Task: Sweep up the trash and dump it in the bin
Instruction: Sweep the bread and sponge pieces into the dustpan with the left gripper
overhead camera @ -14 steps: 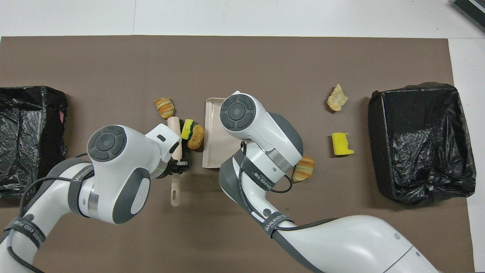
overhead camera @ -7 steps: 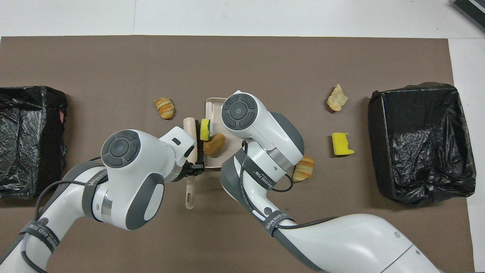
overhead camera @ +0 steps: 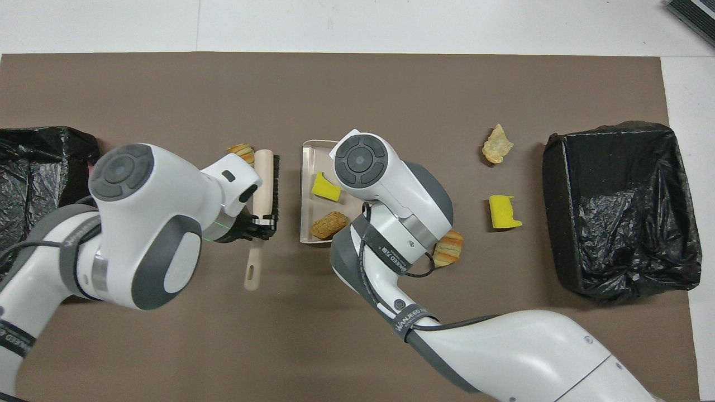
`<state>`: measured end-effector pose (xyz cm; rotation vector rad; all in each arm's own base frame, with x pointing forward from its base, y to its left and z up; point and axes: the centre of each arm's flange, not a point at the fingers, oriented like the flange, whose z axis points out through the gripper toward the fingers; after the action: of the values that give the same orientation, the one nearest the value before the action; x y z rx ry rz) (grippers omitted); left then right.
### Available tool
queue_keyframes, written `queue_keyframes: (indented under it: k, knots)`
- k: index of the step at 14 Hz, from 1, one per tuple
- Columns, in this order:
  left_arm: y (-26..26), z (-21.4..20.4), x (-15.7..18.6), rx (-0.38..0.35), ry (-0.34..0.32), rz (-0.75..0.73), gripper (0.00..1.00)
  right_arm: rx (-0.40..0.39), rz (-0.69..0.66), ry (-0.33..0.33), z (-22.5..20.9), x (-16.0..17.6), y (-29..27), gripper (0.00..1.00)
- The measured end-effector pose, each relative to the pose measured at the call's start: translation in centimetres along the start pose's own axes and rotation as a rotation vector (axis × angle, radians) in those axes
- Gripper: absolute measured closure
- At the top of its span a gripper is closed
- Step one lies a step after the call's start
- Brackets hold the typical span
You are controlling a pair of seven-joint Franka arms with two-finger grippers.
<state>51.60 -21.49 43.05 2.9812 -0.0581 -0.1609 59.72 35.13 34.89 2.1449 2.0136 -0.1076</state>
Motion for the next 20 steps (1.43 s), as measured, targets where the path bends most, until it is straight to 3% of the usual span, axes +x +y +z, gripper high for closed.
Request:
queue_keyframes:
  k: [5, 8, 14, 20]
  knots:
    - [-8.2, 0.2, 4.7, 0.080, 0.016, -0.004, 0.75, -0.003, 0.010, 0.005, 0.2, -0.5, 0.4, 0.68]
    - [-9.8, 2.6, 6.3, 0.091, 0.023, 0.005, 0.75, 0.004, 0.010, -0.010, 0.1, -0.7, 0.5, 0.68]
    - [-4.1, 5.6, 4.9, 0.095, -0.018, 0.101, 0.75, -0.020, -0.033, -0.043, 0.0, -0.5, 0.3, 0.68]
    - [5.1, 7.4, 0.2, -0.017, -0.059, 0.154, 0.75, -0.025, -0.102, -0.052, 0.1, -0.6, 0.4, 0.68]
